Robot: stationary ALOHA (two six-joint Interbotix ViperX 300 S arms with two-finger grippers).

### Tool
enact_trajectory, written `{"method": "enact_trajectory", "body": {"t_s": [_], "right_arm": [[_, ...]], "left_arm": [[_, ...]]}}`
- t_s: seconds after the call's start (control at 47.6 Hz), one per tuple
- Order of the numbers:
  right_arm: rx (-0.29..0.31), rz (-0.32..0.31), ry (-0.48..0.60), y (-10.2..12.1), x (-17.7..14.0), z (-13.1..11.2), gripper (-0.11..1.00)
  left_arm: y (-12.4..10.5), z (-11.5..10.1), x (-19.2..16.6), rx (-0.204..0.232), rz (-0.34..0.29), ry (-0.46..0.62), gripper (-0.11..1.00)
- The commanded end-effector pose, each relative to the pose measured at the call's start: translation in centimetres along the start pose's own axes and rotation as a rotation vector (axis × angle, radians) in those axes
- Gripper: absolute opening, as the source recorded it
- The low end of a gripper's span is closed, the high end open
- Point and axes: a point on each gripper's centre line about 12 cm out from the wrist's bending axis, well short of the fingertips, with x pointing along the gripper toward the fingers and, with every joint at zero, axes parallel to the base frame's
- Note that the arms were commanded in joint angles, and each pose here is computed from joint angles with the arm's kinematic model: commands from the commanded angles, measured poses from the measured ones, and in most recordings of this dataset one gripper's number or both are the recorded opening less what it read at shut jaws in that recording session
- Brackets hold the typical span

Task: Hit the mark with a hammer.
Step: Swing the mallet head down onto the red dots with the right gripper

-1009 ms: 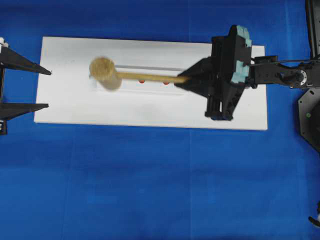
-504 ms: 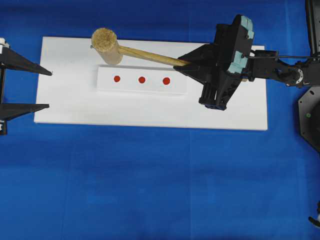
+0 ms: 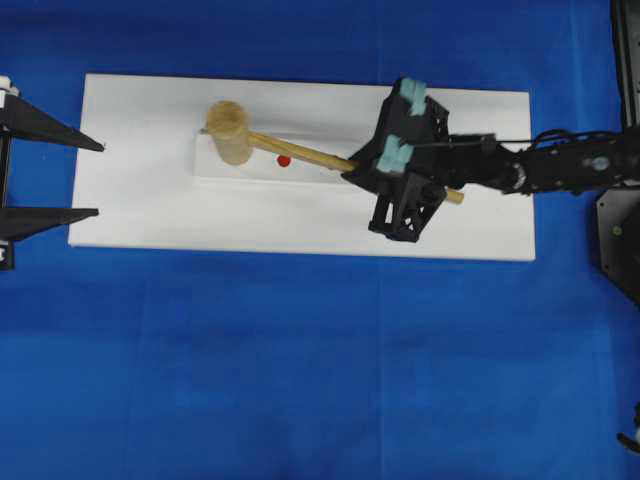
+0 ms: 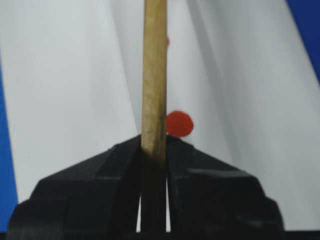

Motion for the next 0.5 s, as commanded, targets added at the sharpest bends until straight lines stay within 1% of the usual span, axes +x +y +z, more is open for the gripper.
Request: {"method": "enact_trajectory", "body": {"t_s": [0.0, 0.105, 0.252, 0.357, 0.483], "right_arm": [[0.006, 0.013, -0.039, 0.4, -0.6, 1.3, 0.03], [0.003, 0.014, -0.061, 0.4, -1.1, 1.9, 0.03], [0.003, 0.026, -0.121, 0.4, -2.6, 3.4, 0.03], [0.005, 0.042, -0.178, 0.5, -4.5, 4.6, 0.03], [0.003, 0.064, -0.241, 0.4, -7.4, 5.2, 0.03]], "left_arm": [[0.1, 0.4, 0.1, -0.002, 0.003, -0.009, 0.74], [0.1, 0.4, 0.1, -0.002, 0.004, -0.009, 0.74], [0.1, 0.4, 0.1, -0.002, 0.004, -0.009, 0.74], [0.1, 0.4, 0.1, -0.002, 0.003, -0.009, 0.74], [0.1, 0.4, 0.1, -0.002, 0.003, -0.010, 0.74]]}}
